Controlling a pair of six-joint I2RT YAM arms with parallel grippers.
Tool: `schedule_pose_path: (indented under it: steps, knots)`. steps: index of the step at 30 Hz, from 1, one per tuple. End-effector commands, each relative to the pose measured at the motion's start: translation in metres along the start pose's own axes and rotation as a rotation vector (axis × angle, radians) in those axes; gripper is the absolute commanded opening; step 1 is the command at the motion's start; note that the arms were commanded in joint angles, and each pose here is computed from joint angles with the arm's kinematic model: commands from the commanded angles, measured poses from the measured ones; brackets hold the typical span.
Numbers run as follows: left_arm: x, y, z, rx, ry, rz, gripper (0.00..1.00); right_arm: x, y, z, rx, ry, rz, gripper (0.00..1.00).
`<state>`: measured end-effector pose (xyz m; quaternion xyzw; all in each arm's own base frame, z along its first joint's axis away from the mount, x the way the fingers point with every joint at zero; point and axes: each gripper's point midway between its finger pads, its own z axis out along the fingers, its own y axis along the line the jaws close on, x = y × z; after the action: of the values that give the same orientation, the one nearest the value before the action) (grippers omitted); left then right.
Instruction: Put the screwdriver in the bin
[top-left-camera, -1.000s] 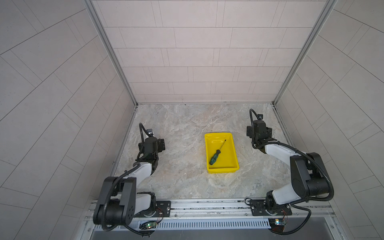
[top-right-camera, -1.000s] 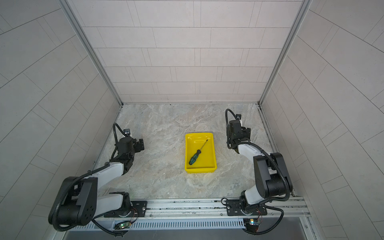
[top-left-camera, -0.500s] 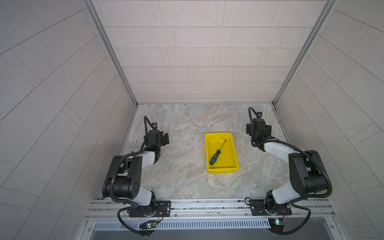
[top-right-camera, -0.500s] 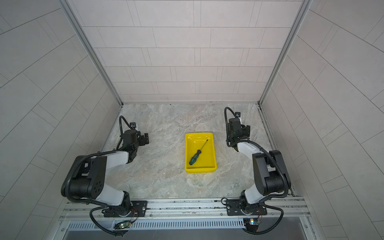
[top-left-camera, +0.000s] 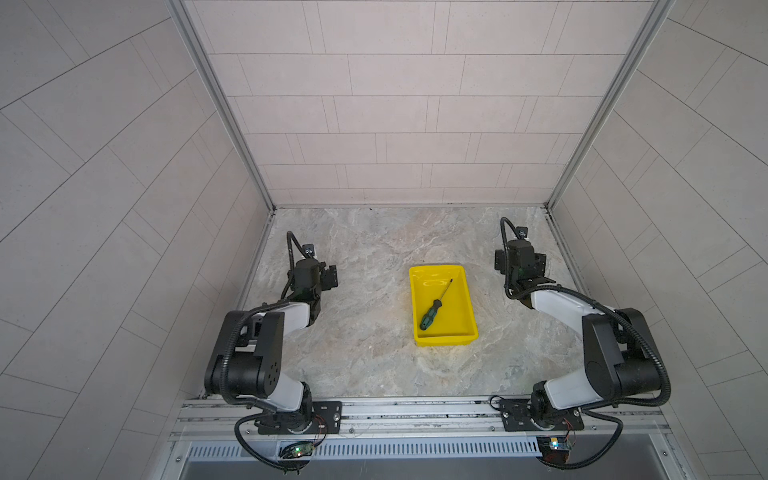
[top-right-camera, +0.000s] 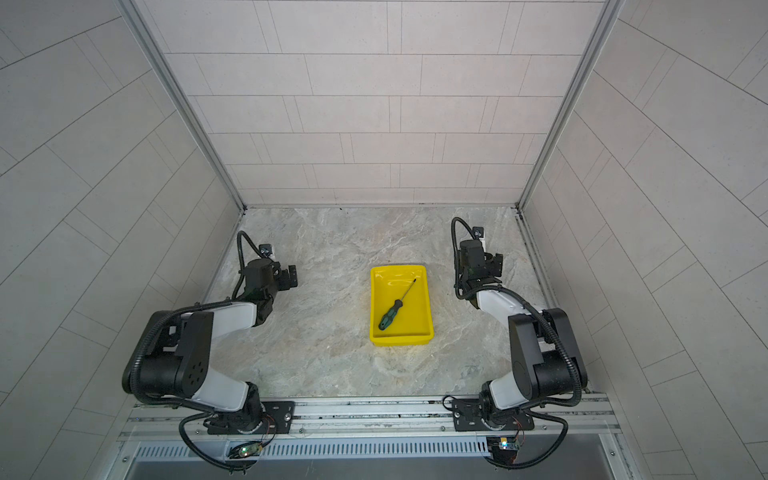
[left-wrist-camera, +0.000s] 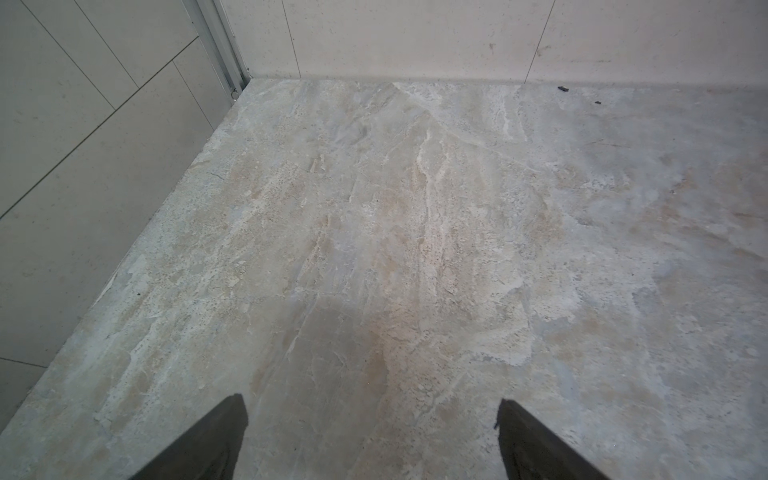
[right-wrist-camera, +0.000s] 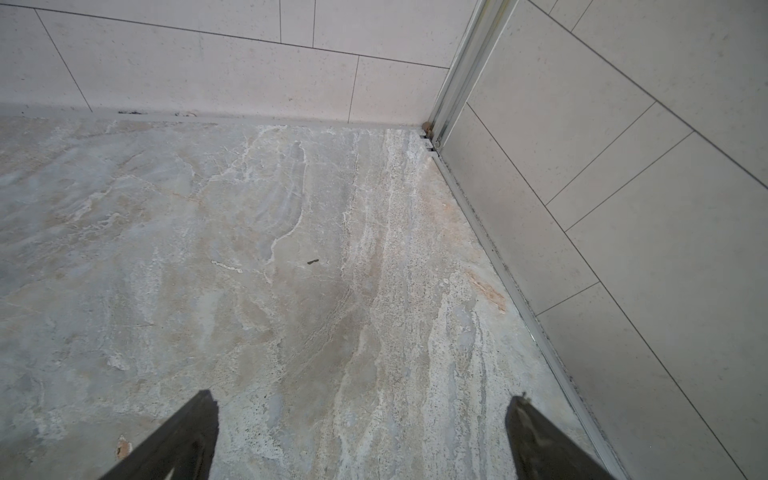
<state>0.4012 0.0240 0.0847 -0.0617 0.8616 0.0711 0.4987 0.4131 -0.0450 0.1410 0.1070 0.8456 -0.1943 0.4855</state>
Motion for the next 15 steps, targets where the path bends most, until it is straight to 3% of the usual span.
schedule_pose_path:
  steps: [1,11,15]
  knots:
    - [-0.002,0.001,0.001,-0.001,-0.016,0.006,1.00,-0.005,-0.007,-0.004,0.023,-0.018,-0.001,0.98]
    - [0.004,0.000,-0.001,-0.002,-0.052,0.010,1.00,0.040,-0.015,-0.008,0.006,-0.015,0.028,0.97]
    - [0.004,-0.001,-0.001,0.004,-0.052,0.014,1.00,0.040,-0.009,-0.010,-0.045,-0.056,0.022,0.93]
